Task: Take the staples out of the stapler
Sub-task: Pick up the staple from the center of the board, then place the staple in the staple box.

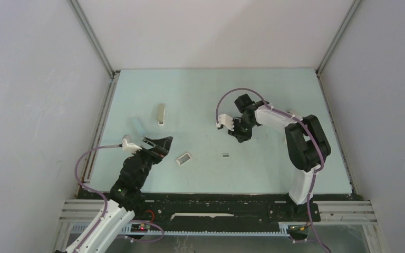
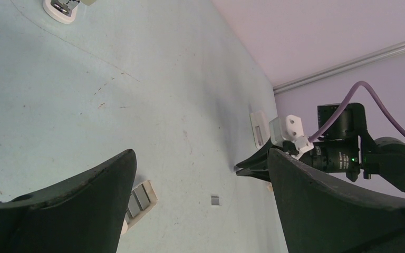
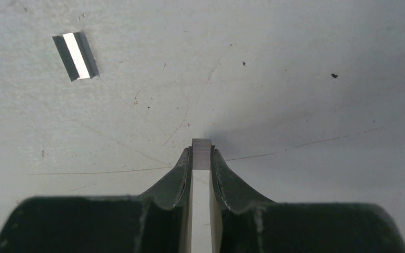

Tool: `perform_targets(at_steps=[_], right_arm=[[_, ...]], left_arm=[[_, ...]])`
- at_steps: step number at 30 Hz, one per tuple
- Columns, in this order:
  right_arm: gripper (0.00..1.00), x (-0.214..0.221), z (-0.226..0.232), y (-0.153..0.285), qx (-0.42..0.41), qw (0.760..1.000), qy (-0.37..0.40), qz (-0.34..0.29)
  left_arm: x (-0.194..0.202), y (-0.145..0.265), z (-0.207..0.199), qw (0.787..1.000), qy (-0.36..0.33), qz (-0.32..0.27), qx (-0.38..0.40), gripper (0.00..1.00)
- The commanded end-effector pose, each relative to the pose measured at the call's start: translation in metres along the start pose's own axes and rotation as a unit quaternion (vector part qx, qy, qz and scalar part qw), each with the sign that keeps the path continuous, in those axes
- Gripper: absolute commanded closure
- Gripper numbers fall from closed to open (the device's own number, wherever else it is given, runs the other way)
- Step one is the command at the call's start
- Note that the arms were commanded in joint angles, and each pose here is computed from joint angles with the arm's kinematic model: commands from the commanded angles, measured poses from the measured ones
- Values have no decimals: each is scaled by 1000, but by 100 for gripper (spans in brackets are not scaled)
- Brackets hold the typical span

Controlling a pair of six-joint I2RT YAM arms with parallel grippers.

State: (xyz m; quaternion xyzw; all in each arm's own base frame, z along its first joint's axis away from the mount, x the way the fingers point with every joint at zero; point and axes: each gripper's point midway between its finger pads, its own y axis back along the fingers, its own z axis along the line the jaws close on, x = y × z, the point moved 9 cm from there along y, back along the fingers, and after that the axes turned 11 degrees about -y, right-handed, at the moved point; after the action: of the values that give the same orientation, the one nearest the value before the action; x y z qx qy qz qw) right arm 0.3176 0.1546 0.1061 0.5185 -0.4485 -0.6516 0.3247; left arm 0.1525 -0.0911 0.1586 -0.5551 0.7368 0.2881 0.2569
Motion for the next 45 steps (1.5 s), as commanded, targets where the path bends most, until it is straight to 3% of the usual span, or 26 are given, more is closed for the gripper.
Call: perform_targets(at_steps=[1,28,45], right_arm=[[93,-19,12,21,21,999,-25,-39],[92,-109,144,20,-92,988,-50,-116],[92,-141,174,-14,-131,985,-62,-90]], left_arm=[[3,-1,6,1000,-1,-3,-8,0],[-1,8,15,999,-18,-11,-49,0],[-10,19,23,994,-46,-29,-97,0]])
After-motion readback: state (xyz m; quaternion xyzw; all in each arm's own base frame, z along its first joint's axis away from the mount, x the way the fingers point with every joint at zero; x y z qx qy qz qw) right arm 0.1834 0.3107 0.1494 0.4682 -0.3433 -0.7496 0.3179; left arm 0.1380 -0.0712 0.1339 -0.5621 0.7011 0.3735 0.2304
